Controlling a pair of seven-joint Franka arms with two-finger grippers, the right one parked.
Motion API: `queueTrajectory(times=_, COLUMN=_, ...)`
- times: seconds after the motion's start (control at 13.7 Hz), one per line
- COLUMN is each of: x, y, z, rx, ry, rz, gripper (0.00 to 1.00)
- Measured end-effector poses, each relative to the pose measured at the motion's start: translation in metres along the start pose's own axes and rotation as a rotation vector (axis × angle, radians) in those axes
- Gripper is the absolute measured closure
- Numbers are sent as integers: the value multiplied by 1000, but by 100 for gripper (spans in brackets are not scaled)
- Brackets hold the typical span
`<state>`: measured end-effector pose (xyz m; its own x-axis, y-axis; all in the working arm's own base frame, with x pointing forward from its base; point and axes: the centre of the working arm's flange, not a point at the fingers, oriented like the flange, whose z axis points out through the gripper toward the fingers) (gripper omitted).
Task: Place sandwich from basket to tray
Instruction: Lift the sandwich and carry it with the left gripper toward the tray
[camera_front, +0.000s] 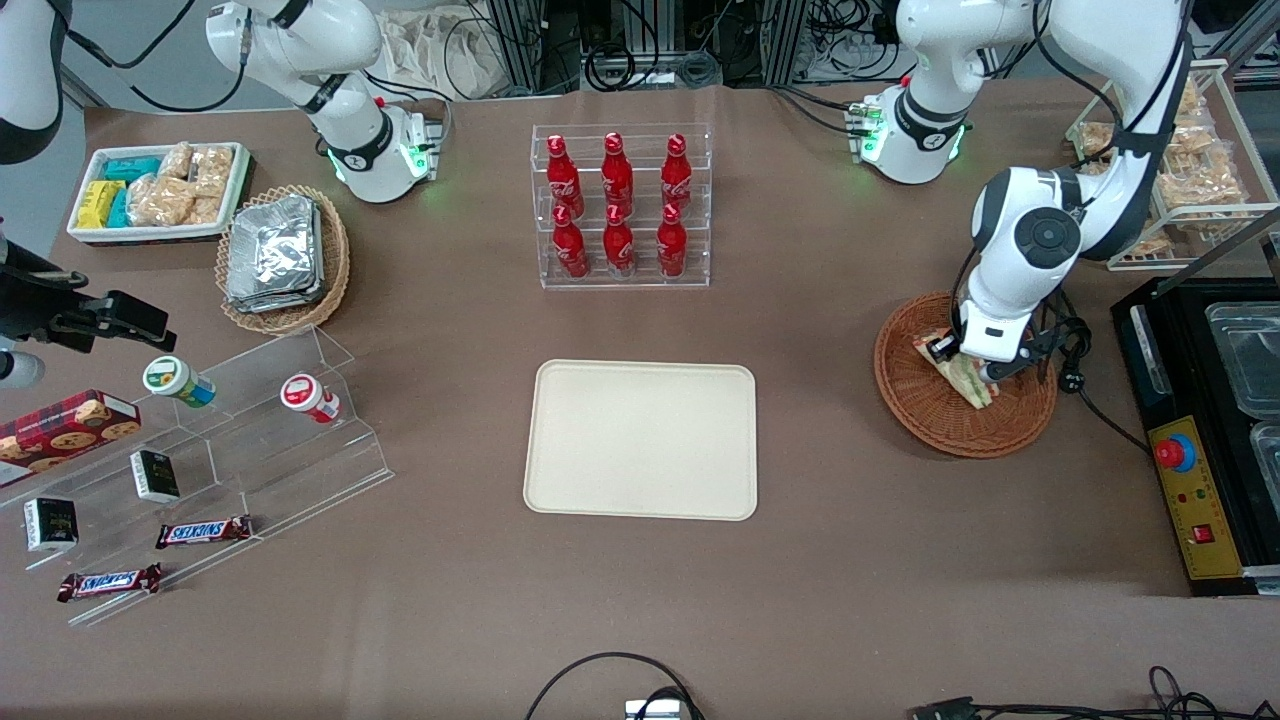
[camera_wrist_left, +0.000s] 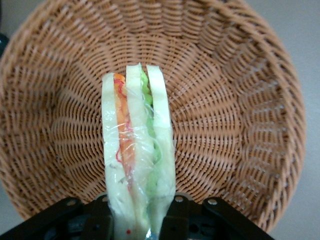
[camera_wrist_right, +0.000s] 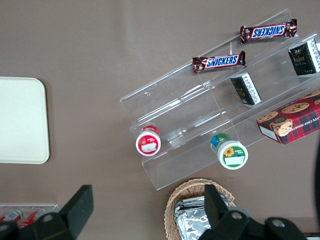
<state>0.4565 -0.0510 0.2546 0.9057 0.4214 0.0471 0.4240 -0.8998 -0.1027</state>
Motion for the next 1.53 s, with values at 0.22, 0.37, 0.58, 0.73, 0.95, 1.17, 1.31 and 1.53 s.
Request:
queueTrajectory(times=0.22, x=2, y=13, z=-35, rx=9, ry=41, rz=92, gripper=78)
queueTrajectory(times=0.37, x=3, y=30, z=-60, rx=17, ry=63, rz=170, gripper=78)
queueTrajectory(times=0.58, x=1, y=72, z=-102, rx=19, ry=96, rz=325, gripper=78)
queueTrajectory(times=0.73, x=-5, y=96, z=-124, rx=3, ry=112, rz=414, gripper=78)
queueTrajectory(times=0.95, x=-20, y=126, z=-144, rx=-30, ry=139, rz=510, gripper=78)
queueTrajectory(times=1.17, x=-40, y=160, z=-164, rx=-92, ry=146, rz=555, gripper=78)
queueTrajectory(times=1.31, x=-59, y=187, z=-175, rx=-135, ry=144, rz=584, gripper=78)
queueTrajectory(times=1.53, x=-88, y=223, z=-168, rx=-159, ry=109, rz=590, gripper=78)
